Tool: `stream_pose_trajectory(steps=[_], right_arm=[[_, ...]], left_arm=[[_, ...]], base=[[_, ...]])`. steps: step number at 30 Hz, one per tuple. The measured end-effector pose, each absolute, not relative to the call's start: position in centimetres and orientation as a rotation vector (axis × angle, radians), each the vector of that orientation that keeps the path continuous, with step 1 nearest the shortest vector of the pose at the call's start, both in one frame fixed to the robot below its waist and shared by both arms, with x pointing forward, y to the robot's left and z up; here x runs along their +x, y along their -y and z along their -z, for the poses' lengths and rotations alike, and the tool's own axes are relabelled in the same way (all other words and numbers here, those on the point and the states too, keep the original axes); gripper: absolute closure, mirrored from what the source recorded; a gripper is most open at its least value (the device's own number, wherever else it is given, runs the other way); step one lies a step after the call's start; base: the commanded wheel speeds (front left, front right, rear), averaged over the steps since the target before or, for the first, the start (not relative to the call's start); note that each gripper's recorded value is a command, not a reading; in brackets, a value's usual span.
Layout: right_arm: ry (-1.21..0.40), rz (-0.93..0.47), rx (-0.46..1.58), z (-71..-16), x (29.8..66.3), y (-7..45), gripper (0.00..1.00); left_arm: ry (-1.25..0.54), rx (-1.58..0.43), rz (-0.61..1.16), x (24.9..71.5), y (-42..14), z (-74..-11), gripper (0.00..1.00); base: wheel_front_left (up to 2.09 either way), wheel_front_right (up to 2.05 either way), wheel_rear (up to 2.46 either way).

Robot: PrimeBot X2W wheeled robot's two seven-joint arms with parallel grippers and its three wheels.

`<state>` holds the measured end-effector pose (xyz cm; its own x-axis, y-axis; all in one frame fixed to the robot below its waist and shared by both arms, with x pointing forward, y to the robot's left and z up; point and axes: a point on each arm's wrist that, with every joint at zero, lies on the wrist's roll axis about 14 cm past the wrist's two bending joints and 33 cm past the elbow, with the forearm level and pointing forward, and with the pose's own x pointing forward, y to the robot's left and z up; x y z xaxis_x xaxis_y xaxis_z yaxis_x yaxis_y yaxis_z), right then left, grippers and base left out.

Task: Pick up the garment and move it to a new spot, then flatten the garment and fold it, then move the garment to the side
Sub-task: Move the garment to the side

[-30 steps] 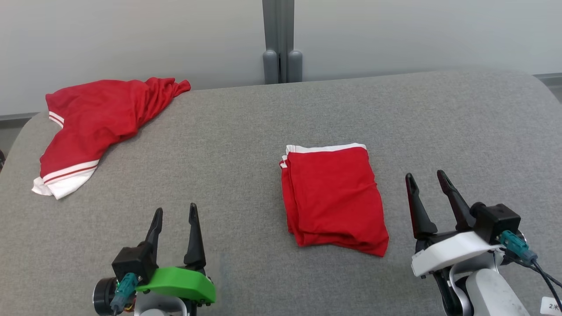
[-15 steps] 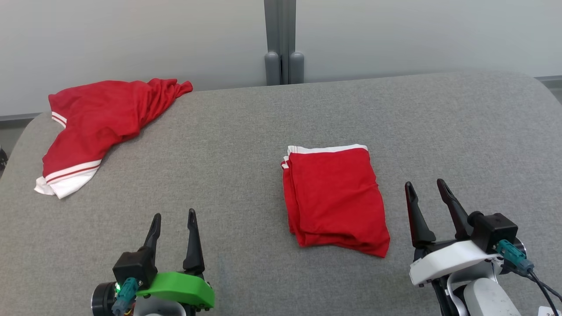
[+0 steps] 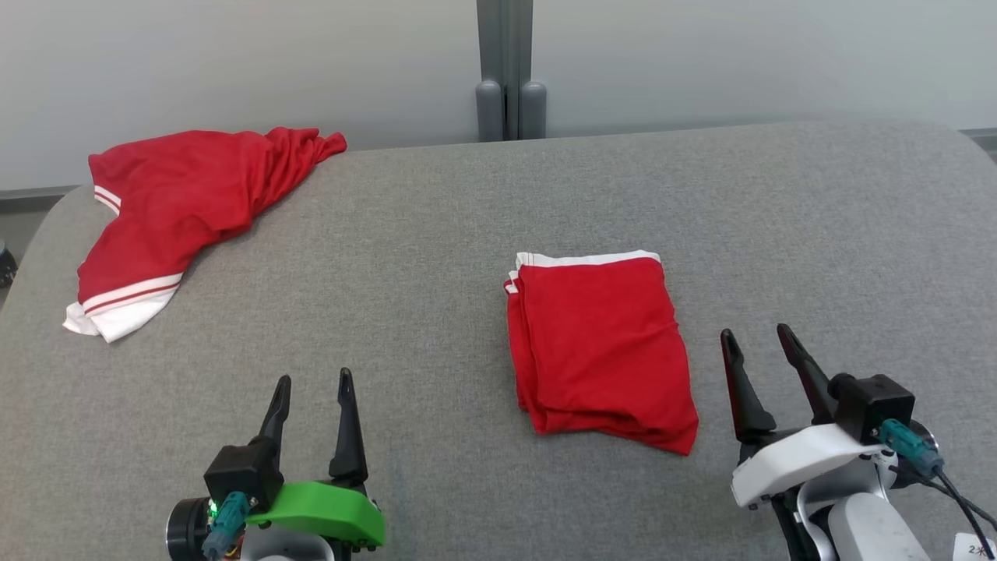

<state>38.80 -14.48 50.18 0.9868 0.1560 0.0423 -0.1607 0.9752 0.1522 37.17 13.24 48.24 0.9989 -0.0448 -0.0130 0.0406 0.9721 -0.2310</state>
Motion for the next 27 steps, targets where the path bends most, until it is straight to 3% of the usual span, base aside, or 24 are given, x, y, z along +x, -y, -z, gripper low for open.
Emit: stream_pose_trajectory(steps=[7, 19, 27], right_arm=[[-0.056, -0.16, 0.151, -49.7, 41.6, 15.6, 0.0], [-0.483, -0.287, 0.153, -42.8, 45.4, 13.5, 0.0], [-0.656, -0.354, 0.127, -38.8, 46.4, 11.0, 0.0]], left_arm=[[-0.033, -0.235, 0.045, 37.7, -13.1, -47.7, 0.0], [-0.069, -0.242, -0.017, 38.1, -14.9, -46.4, 0.0], [-0.086, -0.23, -0.091, 37.6, -17.3, -45.7, 0.0]], base=[[0.0, 0.0, 0.0], [0.0, 0.0, 0.0], [0.0, 0.0, 0.0]])
